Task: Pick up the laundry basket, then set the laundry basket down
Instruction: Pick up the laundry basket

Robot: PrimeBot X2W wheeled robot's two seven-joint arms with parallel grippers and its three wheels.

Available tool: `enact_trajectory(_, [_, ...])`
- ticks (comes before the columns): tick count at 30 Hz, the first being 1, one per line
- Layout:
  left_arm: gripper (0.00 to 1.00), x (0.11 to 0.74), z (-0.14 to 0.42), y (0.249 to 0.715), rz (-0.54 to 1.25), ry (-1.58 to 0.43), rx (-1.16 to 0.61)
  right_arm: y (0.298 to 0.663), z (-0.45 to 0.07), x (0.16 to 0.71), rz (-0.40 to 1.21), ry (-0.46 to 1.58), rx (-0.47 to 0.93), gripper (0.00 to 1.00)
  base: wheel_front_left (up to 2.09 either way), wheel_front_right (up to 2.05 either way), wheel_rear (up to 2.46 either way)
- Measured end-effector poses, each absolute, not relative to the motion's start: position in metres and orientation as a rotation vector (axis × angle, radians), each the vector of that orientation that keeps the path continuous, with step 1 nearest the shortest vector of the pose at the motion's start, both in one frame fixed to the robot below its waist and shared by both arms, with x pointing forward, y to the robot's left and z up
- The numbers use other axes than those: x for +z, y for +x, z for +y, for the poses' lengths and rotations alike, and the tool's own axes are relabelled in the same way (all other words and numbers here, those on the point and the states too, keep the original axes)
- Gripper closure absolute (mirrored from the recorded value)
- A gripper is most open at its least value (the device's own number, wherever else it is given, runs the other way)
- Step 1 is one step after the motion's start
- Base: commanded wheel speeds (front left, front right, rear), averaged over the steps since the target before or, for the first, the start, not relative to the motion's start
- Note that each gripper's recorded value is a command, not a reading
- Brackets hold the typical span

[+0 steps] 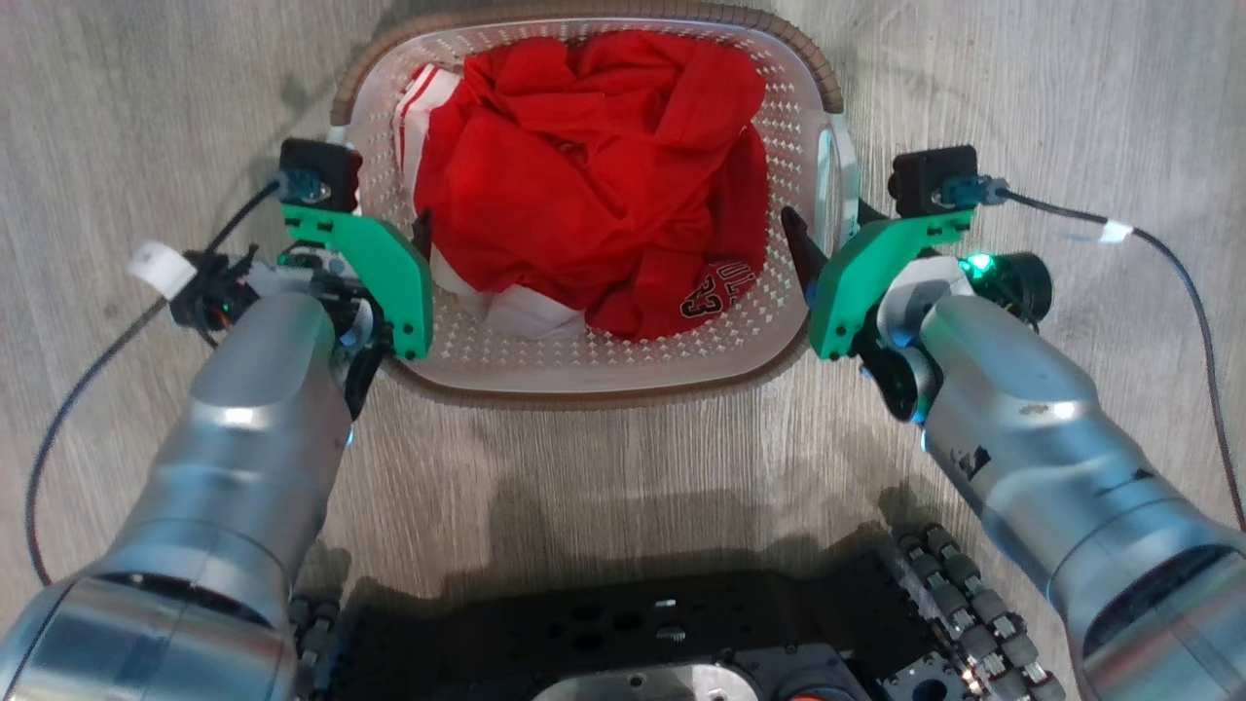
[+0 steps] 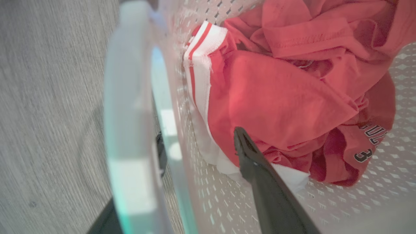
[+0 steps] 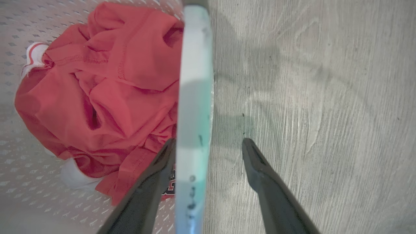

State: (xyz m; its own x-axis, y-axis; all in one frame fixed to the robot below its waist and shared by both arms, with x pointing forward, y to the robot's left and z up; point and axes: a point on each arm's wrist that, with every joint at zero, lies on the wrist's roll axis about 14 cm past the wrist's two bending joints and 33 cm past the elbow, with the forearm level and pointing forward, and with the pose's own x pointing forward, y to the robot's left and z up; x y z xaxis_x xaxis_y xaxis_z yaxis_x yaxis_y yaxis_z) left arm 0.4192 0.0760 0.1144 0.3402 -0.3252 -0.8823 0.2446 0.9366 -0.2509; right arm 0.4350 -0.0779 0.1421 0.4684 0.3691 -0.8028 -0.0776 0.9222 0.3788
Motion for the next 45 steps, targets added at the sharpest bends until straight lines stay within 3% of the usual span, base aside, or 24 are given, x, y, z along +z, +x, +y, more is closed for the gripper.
enact_trajectory(38, [0.0,0.102,0.088,0.421,1.184,-0.105,-0.345,0.439,-0.057,0.12,1.121,0.322,0.328,0.0,0.0,0.0,0.0])
enact_trajectory(39, [0.0,0.102,0.088,0.421,1.184,-0.107,-0.344,0.439,-0.056,0.12,1.122,0.323,0.329,0.2,0.0,0.0,0.0])
enact_trajectory(40, [0.03,0.102,0.088,0.421,1.186,-0.111,-0.34,0.438,-0.056,0.119,1.125,0.324,0.33,0.61,0.0,0.0,0.0])
enact_trajectory(41, [0.42,0.102,0.088,0.42,1.188,-0.113,-0.338,0.438,-0.055,0.119,1.127,0.323,0.333,0.9,0.0,0.0,0.0])
enact_trajectory(42, [0.42,0.102,0.088,0.42,1.189,-0.115,-0.337,0.437,-0.055,0.119,1.13,0.322,0.335,0.9,0.0,0.0,0.0])
enact_trajectory(43, [0.79,0.101,0.088,0.419,1.192,-0.116,-0.337,0.436,-0.056,0.118,1.132,0.318,0.334,1.0,0.0,0.0,0.0])
enact_trajectory(44, [1.0,0.102,0.087,0.42,1.192,-0.129,-0.331,0.436,-0.057,0.117,1.134,0.322,0.326,1.0,0.0,0.0,0.0])
enact_trajectory(45, [1.0,0.102,0.084,0.42,1.192,-0.146,-0.329,0.437,-0.057,0.117,1.132,0.334,0.317,1.0,0.0,0.0,0.0])
